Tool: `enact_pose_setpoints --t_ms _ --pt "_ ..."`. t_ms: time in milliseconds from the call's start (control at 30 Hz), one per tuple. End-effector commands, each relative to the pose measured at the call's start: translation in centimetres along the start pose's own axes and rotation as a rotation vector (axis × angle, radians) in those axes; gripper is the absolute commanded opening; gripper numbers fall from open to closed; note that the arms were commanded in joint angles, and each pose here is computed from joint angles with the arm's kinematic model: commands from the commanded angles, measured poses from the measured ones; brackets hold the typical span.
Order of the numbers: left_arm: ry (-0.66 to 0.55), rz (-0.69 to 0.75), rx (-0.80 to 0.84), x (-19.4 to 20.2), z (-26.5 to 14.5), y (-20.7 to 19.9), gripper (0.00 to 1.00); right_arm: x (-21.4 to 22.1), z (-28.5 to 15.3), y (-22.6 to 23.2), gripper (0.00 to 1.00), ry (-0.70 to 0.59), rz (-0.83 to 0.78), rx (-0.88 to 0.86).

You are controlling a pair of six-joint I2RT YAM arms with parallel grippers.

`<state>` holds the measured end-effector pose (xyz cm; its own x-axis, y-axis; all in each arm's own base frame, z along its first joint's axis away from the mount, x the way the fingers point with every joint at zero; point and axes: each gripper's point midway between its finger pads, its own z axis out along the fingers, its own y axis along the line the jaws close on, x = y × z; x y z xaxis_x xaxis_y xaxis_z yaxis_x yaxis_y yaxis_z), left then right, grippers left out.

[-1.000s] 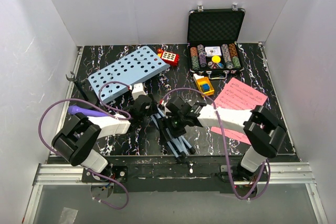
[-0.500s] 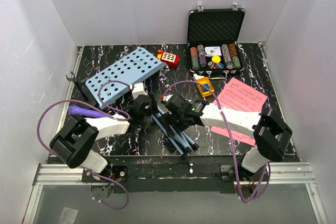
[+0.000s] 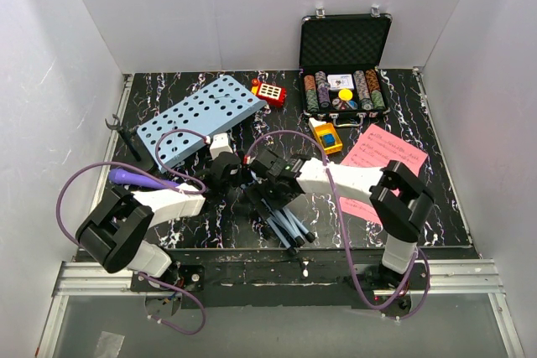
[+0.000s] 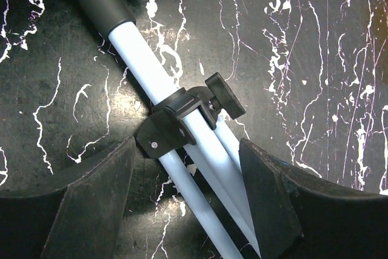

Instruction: Pack up the instrument practice props

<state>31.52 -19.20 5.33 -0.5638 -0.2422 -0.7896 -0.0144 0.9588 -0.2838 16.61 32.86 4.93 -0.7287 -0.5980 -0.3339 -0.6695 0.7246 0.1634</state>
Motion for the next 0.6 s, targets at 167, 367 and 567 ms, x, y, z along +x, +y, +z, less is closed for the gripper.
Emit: enact_pose_setpoints --t_ms 167,367,567 --pt "-0.01 -0.029 0.016 -0.4 -1.0 -0.1 0.68 1.9 3.0 -2.6 0.94 0.102 -0.027 0.137" --pt "-0.01 -0.038 0.016 -0.3 -1.2 0.0 0.68 3.1 4.1 -2.7 0.95 0.143 -0.013 0.138" --pt "-0.013 -0.029 0.028 -0.5 -1.2 -0.2 0.68 3.7 4.1 -1.5 0.71 0.179 -0.008 0.072"
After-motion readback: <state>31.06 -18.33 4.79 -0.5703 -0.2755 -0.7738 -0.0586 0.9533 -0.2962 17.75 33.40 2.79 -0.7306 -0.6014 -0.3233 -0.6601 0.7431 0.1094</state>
